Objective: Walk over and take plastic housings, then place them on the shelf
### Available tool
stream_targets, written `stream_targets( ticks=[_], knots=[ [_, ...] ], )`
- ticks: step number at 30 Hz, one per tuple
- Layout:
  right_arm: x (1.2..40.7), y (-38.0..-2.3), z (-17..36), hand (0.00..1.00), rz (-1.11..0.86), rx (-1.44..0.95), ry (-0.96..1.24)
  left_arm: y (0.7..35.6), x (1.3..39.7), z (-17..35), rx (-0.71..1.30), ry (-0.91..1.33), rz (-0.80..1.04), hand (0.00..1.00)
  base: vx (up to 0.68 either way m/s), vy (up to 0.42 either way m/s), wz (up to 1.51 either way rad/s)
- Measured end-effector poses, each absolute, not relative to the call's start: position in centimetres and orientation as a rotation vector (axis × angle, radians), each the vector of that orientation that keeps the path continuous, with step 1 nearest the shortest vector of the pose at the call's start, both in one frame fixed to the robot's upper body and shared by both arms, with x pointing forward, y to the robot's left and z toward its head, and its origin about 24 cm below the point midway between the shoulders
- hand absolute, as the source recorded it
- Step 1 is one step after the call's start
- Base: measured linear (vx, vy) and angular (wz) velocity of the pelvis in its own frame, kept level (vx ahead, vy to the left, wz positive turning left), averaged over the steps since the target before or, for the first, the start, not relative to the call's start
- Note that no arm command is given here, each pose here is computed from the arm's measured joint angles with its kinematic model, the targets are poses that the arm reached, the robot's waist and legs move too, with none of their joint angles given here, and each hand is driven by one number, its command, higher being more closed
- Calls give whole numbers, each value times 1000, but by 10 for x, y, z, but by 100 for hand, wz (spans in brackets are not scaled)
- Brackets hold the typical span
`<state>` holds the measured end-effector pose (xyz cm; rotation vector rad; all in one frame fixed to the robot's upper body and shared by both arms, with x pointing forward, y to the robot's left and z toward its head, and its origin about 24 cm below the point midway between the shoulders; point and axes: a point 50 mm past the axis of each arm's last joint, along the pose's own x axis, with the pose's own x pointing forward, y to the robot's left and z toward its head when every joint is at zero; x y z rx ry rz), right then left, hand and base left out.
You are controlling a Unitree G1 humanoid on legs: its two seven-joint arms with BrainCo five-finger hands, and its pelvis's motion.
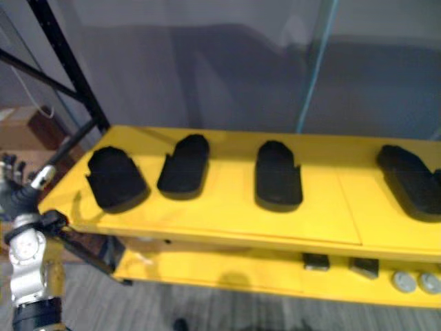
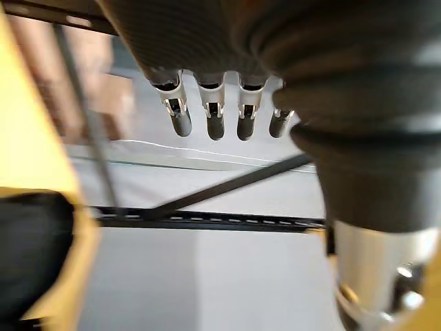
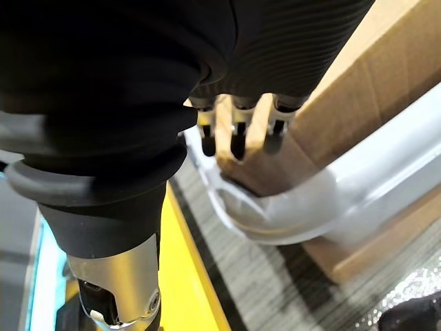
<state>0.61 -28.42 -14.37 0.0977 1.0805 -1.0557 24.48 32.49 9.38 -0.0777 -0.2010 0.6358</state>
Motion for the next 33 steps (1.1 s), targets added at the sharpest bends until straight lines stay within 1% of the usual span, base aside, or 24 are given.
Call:
stream_targets(
  ticks=[4, 5, 11, 15, 18, 25, 33],
  knots=[
    [5, -283, -144, 0, -1058, 101, 1081, 327, 250, 71, -96, -85, 641, 0, 0, 0, 0],
    [5, -284, -143, 0, -1061, 102, 1078, 326, 253, 65, -127, -58, 632, 0, 0, 0, 0],
    [4, -283, -144, 0, -1077, 120, 1075, 327, 263, 55, -183, -1, 604, 0, 21, -8, -2],
    [4, -281, -144, 0, -1075, 123, 1076, 325, 272, 58, -201, -11, 560, 0, 34, -12, -2],
    [4, -281, -144, 0, -1074, 124, 1076, 328, 276, 63, -173, -18, 542, 0, 46, -12, -7],
    [5, -282, -144, 0, -1077, 126, 1070, 325, 282, 85, -139, -150, 504, 0, 23, -4, -7],
    [4, -283, -143, 0, -1088, 131, 1066, 320, 285, 77, -137, -75, 467, 0, 0, 0, 0]
  ],
)
